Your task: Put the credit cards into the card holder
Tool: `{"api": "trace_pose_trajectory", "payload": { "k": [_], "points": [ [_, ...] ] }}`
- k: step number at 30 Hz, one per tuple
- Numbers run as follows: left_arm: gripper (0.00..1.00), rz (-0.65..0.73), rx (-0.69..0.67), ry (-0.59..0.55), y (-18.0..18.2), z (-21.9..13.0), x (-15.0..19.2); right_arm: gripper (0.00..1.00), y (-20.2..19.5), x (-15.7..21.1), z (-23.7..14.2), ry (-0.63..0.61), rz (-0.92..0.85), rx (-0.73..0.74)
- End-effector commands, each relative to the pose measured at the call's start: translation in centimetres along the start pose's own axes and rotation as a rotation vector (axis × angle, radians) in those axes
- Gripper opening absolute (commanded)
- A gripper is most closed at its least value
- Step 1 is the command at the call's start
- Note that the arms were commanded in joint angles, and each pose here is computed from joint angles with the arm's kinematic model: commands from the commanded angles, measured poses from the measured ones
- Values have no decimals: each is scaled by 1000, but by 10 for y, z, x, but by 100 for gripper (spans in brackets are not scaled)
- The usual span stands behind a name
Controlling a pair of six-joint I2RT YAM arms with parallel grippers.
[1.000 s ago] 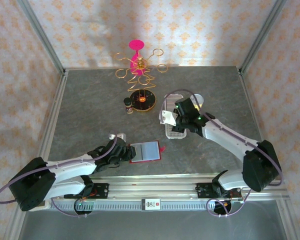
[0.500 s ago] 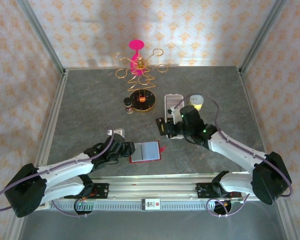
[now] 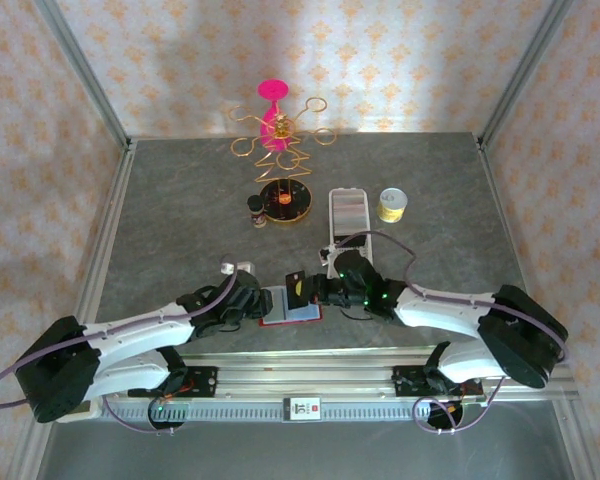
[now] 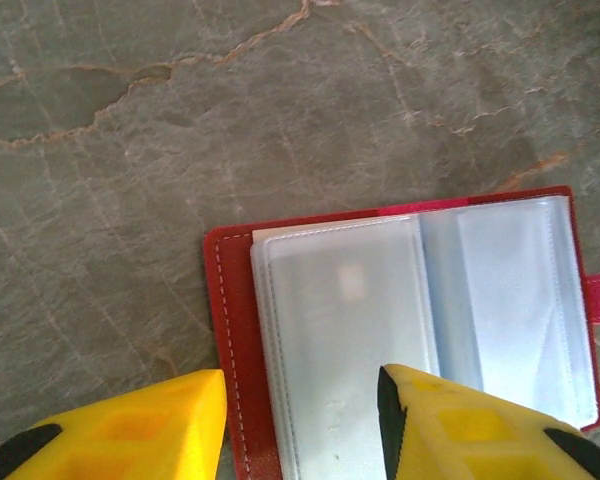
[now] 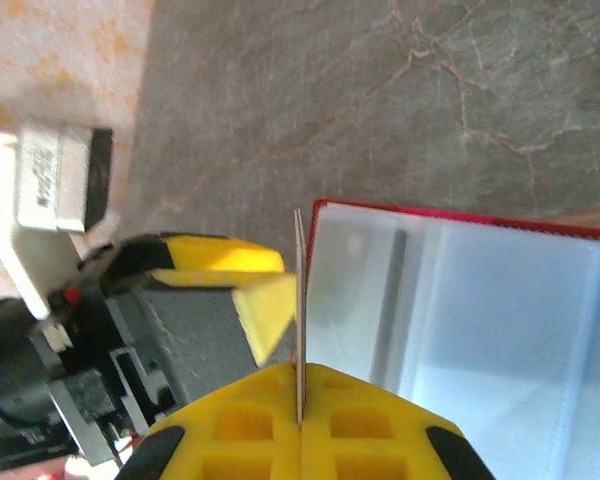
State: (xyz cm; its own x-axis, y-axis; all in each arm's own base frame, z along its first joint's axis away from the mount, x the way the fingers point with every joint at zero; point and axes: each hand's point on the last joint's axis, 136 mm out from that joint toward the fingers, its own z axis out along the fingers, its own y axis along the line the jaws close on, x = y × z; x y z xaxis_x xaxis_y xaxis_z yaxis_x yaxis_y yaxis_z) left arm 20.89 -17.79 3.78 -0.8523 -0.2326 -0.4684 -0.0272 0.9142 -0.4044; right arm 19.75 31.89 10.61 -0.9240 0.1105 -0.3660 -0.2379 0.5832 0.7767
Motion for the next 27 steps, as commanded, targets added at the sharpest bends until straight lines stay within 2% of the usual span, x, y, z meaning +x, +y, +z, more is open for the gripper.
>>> {"api": "trace_pose_trajectory", "payload": {
  "k": [1, 8, 16, 27],
  "points": [
    [43, -7, -36, -10, 6, 3, 1, 0, -2, -9, 8, -74, 86, -7],
    [35, -5, -46, 21, 12, 10, 13, 0, -21, 7, 26, -63, 122, 59],
    [32, -15, -54, 36, 20, 14, 22, 0, -42, 11, 27, -76, 134, 129],
    [30, -18, -55, 45, 23, 16, 26, 0, -37, 15, 36, -51, 136, 101]
  ]
}}
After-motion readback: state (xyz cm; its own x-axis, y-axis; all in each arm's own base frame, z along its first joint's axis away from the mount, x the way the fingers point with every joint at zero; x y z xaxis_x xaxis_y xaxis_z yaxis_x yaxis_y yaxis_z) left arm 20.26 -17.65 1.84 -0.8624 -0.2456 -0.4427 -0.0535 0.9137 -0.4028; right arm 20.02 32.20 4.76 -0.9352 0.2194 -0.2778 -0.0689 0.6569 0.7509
